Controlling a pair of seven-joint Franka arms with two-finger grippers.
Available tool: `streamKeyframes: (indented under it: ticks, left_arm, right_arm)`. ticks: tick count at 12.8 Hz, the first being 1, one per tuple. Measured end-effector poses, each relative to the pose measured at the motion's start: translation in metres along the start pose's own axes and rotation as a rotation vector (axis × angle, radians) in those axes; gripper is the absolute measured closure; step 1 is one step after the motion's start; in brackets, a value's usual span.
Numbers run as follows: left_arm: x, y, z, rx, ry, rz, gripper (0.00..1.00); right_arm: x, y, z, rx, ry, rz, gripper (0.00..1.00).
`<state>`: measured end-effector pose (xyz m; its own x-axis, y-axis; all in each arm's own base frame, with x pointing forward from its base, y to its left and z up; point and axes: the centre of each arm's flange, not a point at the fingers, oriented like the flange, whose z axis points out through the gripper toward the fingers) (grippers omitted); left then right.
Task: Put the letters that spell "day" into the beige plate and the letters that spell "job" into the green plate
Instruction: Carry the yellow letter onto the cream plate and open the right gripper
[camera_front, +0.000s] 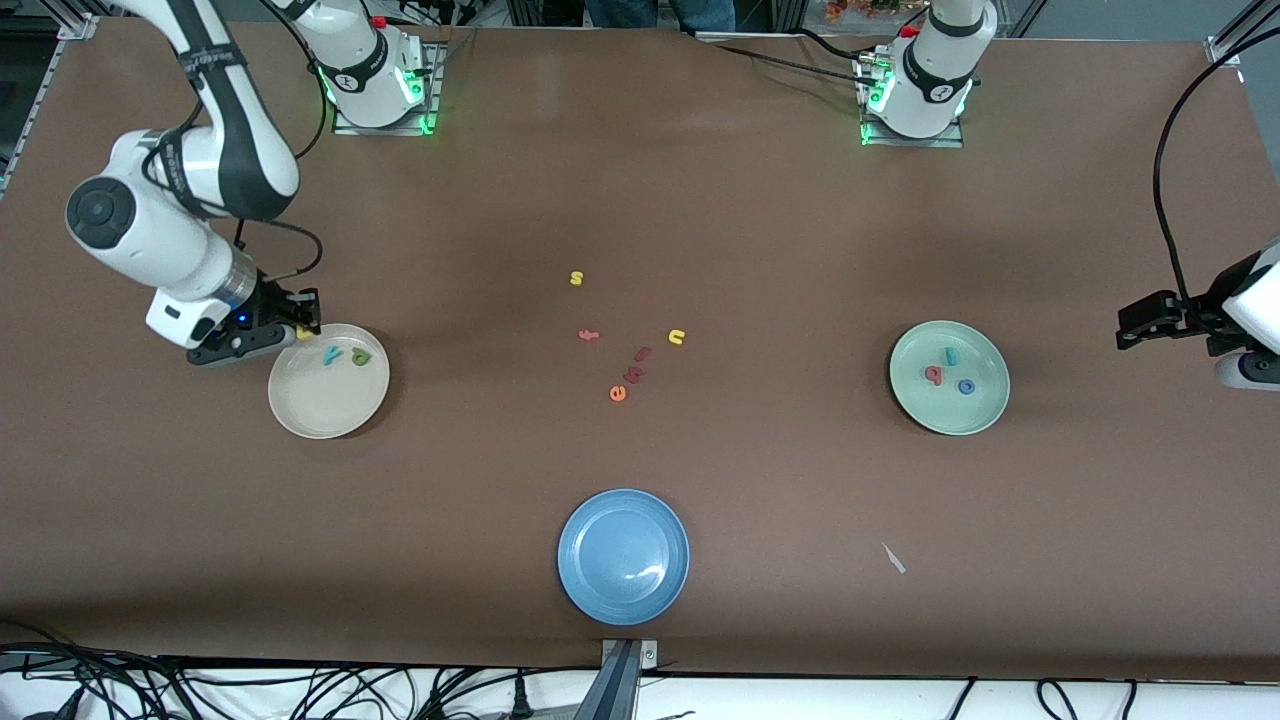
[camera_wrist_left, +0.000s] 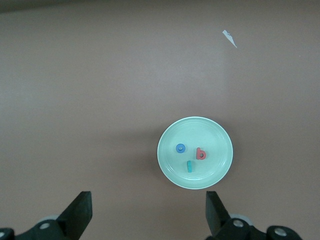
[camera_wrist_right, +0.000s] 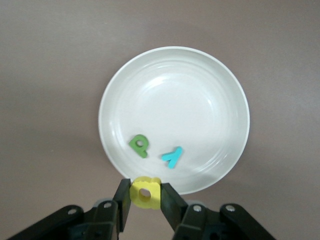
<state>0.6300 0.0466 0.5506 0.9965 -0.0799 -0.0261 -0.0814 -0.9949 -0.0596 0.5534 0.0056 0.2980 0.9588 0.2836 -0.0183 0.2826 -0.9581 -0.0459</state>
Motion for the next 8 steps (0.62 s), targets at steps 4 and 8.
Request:
streamKeyframes:
  ticks: [4, 8]
  left_arm:
    - [0.0, 0.0, 0.0, 0.0, 0.0, 0.0, 0.0]
    - [0.0, 0.0, 0.0, 0.0, 0.0, 0.0, 0.0]
  right_arm:
    - [0.027, 0.021, 0.025, 0.028, -0.005, 0.007, 0.63]
    - [0.047, 0.032, 0.009, 0.017, 0.042, 0.013, 0.18]
